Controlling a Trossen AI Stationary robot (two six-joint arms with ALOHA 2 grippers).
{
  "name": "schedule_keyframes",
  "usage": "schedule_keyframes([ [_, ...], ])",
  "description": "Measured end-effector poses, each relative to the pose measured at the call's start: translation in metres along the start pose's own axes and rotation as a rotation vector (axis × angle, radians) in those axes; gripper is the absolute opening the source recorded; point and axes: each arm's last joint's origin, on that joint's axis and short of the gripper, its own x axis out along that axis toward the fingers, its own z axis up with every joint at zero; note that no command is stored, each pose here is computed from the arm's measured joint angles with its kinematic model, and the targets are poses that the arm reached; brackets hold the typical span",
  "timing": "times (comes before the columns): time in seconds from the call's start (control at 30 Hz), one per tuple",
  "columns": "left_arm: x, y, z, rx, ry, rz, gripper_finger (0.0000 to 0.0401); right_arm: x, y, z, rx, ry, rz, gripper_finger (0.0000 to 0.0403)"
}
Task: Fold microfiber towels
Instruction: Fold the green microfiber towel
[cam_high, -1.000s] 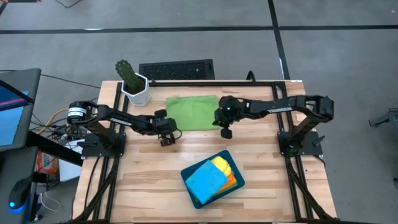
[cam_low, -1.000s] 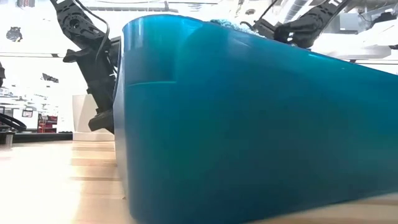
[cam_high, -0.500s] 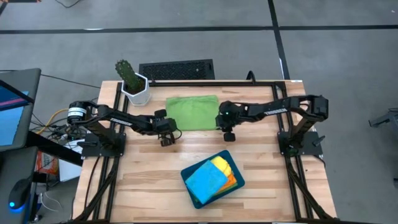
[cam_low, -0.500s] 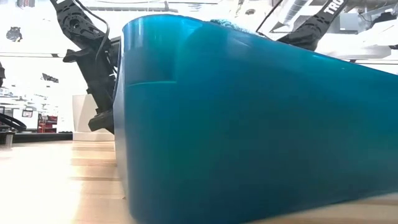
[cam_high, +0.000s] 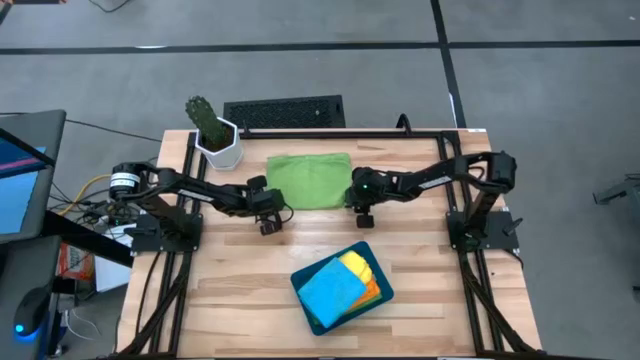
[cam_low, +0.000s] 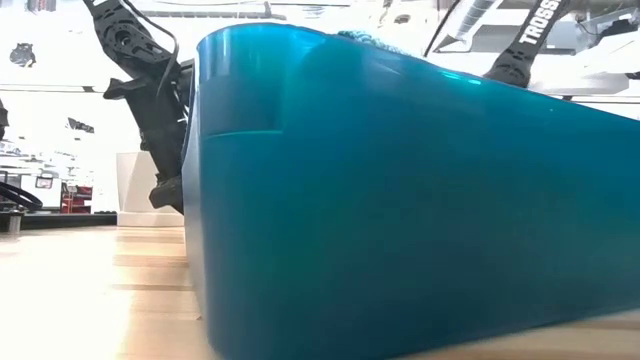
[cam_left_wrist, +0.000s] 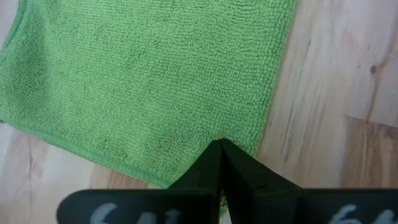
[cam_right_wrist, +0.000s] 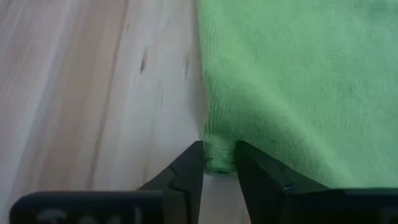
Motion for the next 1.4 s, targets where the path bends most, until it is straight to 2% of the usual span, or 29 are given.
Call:
schedule_keyframes([
  [0.13, -0.003, 0.001, 0.006, 0.002, 0.001, -0.003, 0.0000, 0.009, -0.001, 0.004, 0.050, 0.036, 0.017, 0.0130],
  [0.2, -0.005, 0.001, 0.009, 0.003, 0.007, -0.004, 0.0000, 0.010, -0.002, 0.005, 0.082, 0.065, 0.025, 0.0123],
  [0.27, -0.006, 0.002, 0.012, 0.007, 0.022, -0.006, 0.0000, 0.006, -0.002, 0.006, 0.108, 0.081, 0.027, 0.0097],
  [0.37, -0.011, 0.003, 0.015, 0.007, 0.058, -0.006, 0.0000, -0.002, -0.001, 0.005, 0.140, 0.106, 0.029, 0.0032],
  [0.43, -0.016, 0.004, 0.023, -0.020, 0.061, 0.004, 0.0000, -0.009, 0.000, 0.005, 0.144, 0.120, 0.033, 0.0016],
  [0.57, -0.025, 0.006, 0.039, -0.096, 0.023, 0.008, 0.0000, -0.017, 0.003, 0.007, 0.158, 0.141, -0.001, 0.0024],
  [0.7, -0.032, 0.003, 0.051, -0.157, -0.032, -0.004, 0.0000, -0.018, 0.009, 0.010, 0.174, 0.145, 0.011, 0.0009],
  [0.77, -0.034, 0.001, 0.057, -0.241, -0.079, -0.018, 0.0000, -0.018, 0.015, 0.012, 0.181, 0.142, 0.024, 0.0010],
  [0.87, -0.039, -0.007, 0.075, -0.417, -0.289, -0.132, 0.0000, -0.017, 0.022, 0.015, 0.189, 0.134, 0.035, 0.0023],
  [0.97, -0.037, -0.022, 0.095, -0.484, -0.508, -0.228, 0.0000, -0.017, 0.026, 0.017, 0.188, 0.130, 0.038, 0.0025],
  [1.1, -0.006, -0.037, 0.097, -0.548, -0.479, -0.206, 0.0000, -0.017, 0.028, 0.018, 0.200, 0.124, 0.039, 0.0015],
  [1.2, 0.013, -0.048, 0.102, -0.588, -0.485, -0.265, 0.0000, -0.017, 0.029, 0.020, 0.220, 0.116, 0.039, 0.0017],
  [1.4, 0.019, -0.065, 0.119, -0.632, -0.556, -0.317, 0.0000, -0.017, 0.029, 0.020, 0.229, 0.116, 0.041, 0.0025],
])
